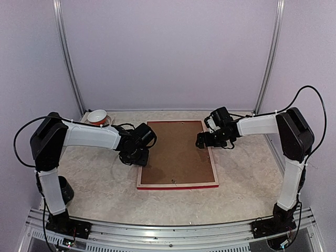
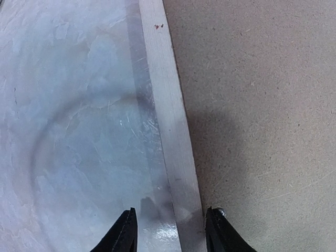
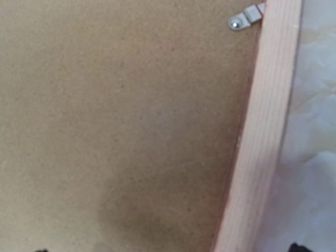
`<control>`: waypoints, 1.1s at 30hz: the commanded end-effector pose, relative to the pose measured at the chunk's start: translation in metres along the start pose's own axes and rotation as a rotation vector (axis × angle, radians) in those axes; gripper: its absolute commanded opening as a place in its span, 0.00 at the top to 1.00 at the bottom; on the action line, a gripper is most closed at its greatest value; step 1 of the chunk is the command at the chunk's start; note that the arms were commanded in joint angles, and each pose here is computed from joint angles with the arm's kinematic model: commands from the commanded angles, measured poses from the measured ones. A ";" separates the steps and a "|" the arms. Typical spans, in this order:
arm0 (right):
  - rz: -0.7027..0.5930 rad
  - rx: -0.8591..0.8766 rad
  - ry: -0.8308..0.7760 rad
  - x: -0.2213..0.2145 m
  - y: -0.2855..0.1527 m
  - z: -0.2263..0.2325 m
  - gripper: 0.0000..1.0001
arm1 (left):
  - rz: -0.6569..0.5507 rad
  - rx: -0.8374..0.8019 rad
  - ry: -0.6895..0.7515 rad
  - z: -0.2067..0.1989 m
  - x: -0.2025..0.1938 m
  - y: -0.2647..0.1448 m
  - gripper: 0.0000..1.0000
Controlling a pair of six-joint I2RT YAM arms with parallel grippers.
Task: Put the photo into the frame
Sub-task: Press the fastener onto the backboard.
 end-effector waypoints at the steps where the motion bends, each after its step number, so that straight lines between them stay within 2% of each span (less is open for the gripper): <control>1: -0.015 0.008 -0.006 0.003 -0.005 0.004 0.01 | -0.027 -0.033 -0.011 0.001 0.010 -0.018 0.56; 10: -0.017 0.009 -0.004 0.003 -0.006 0.004 0.01 | 0.052 -0.087 0.008 -0.009 -0.011 0.000 0.56; 33: -0.018 0.002 -0.004 0.001 -0.005 0.002 0.01 | 0.092 -0.031 0.001 -0.003 -0.023 0.012 0.59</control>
Point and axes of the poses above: each gripper's point midway between its finger pads, its own y axis out along the fingers, its own z axis along the line the jaws close on, x = y × z, the point moved 6 cm from there along -y, back along the fingers, and after that the axes turned 14 degrees about y, right-handed, at the moved point
